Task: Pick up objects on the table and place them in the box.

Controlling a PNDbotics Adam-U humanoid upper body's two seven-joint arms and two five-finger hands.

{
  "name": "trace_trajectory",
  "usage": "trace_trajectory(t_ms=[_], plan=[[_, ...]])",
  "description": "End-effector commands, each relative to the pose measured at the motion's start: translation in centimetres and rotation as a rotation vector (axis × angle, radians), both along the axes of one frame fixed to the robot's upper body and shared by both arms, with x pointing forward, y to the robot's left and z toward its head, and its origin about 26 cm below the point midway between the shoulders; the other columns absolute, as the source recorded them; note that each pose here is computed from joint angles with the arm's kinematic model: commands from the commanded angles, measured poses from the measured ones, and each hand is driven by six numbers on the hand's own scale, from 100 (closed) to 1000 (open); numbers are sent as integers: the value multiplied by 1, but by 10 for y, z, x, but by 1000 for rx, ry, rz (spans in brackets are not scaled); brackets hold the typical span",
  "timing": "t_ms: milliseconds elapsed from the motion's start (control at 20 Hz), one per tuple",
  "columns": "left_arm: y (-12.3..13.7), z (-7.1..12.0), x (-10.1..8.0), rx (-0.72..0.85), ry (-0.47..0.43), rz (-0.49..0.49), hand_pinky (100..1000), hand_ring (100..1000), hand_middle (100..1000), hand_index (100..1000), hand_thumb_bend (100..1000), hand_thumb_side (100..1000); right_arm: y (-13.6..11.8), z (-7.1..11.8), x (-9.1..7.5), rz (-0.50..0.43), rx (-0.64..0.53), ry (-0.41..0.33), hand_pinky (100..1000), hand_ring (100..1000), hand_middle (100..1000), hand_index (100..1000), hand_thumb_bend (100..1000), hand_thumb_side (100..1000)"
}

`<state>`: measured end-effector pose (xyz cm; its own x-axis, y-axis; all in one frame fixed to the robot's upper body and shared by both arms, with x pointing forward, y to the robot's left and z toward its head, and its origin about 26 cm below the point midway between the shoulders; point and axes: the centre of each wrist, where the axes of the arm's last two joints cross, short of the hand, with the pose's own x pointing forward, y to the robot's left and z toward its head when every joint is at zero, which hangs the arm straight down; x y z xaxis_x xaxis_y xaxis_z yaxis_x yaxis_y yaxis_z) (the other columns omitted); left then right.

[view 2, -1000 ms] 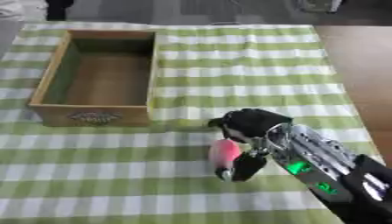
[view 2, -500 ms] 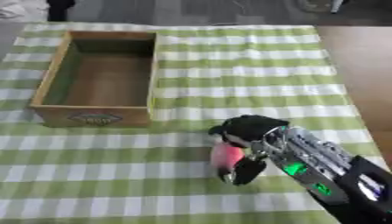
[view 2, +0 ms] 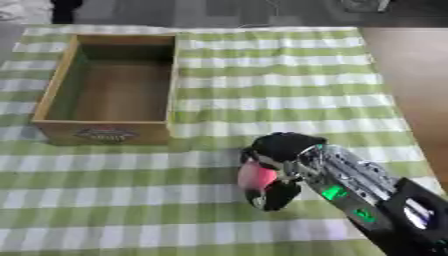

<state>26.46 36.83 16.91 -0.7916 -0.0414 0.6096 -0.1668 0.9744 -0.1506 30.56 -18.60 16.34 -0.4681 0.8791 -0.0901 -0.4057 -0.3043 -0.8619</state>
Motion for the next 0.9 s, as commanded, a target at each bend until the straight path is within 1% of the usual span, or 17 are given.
trace_trajectory(t_ms=[50, 100, 250, 300, 550, 600, 750, 900], plan=[[1, 9, -2, 28, -25, -2, 457, 454, 519, 796, 100, 911, -2, 9, -1, -11, 7, -47, 817, 829, 644, 833, 100, 368], [1, 9, -2, 28, -25, -1, 457, 455, 519, 796, 100, 910, -2, 9, -1, -12, 13, -55, 813, 828, 640, 832, 100, 367], [1, 10, -2, 29, -26, -1, 457, 455, 519, 796, 100, 909, -2, 9, 0, -13, 26, -56, 831, 840, 667, 899, 100, 371], [1, 10, -2, 28, -26, -1, 457, 455, 519, 796, 100, 909, -2, 9, 0, -15, 32, -53, 835, 841, 670, 908, 100, 376], [1, 10, -2, 29, -26, -1, 457, 455, 519, 797, 100, 908, -2, 8, 0, -35, 53, -42, 856, 847, 690, 977, 100, 456], [1, 10, -2, 29, -26, -1, 457, 455, 519, 797, 100, 908, -2, 9, 0, -39, 58, -43, 858, 846, 691, 984, 100, 475], [1, 10, -2, 30, -27, -1, 457, 456, 520, 797, 100, 908, -3, 9, 0, -53, 71, -52, 855, 846, 694, 987, 100, 465], [1, 10, -2, 30, -27, 0, 457, 456, 520, 797, 100, 907, -4, 9, 0, -67, 83, -66, 853, 845, 716, 980, 100, 460]])
